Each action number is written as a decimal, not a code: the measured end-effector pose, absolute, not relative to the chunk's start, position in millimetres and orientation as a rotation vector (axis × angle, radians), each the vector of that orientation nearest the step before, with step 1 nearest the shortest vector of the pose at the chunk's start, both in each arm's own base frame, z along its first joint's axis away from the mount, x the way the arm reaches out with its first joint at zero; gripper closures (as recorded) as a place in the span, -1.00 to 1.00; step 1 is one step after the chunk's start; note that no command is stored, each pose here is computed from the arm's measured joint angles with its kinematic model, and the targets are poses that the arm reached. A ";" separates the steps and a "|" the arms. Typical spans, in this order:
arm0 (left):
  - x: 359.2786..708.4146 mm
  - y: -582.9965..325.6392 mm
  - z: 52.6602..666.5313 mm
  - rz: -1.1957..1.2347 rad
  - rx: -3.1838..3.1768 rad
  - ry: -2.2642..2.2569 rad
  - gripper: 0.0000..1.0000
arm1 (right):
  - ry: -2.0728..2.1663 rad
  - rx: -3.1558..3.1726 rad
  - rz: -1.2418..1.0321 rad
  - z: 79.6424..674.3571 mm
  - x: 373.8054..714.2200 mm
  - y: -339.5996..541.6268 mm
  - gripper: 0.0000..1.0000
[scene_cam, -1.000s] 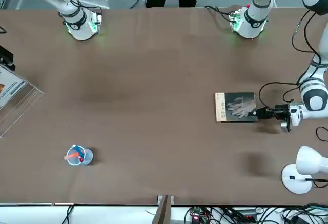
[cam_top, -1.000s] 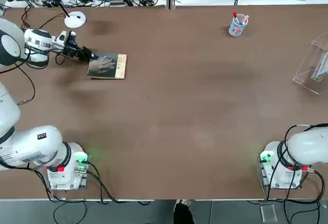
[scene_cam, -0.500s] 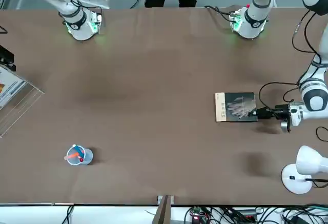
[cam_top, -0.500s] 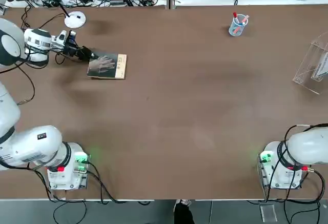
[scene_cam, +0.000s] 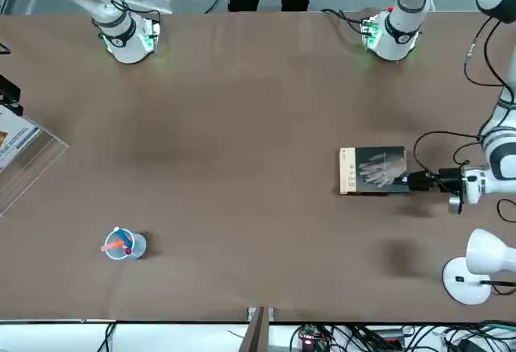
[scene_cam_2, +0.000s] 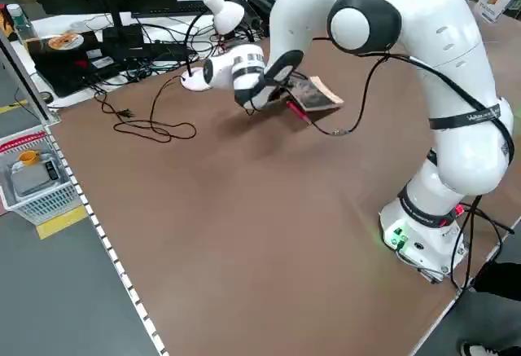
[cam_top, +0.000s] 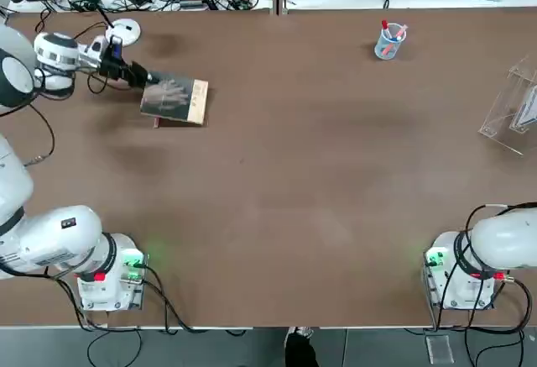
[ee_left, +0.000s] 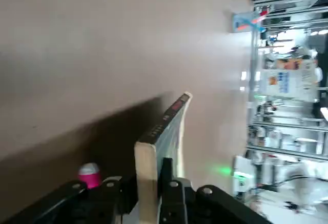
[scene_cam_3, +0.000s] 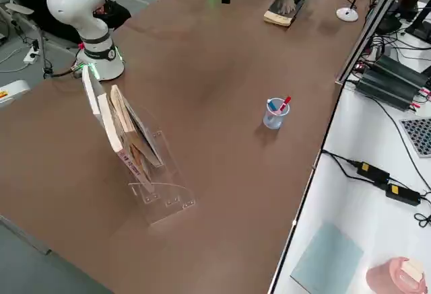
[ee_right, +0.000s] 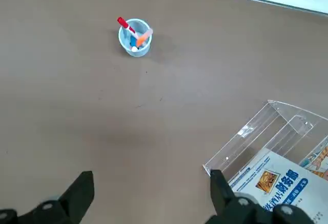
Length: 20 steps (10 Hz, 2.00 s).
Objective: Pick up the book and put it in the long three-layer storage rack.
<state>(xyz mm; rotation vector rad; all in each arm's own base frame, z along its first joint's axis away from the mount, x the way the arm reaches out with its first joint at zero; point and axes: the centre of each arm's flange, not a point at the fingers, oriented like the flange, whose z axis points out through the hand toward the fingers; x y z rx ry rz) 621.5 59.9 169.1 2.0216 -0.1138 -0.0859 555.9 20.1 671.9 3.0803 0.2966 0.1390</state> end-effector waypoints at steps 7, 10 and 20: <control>667.6 -17.3 283.6 -0.178 1.993 -0.062 0.91 | 0.294 3.081 0.136 670.8 556.4 19.8 -1.00; 675.4 -51.5 332.8 -0.219 1.986 -0.018 0.91 | 0.288 3.082 0.135 670.5 556.6 17.7 -1.00; 671.6 -162.7 395.9 -0.229 1.835 -0.061 0.91 | 0.230 3.141 0.129 665.9 558.3 5.3 -1.00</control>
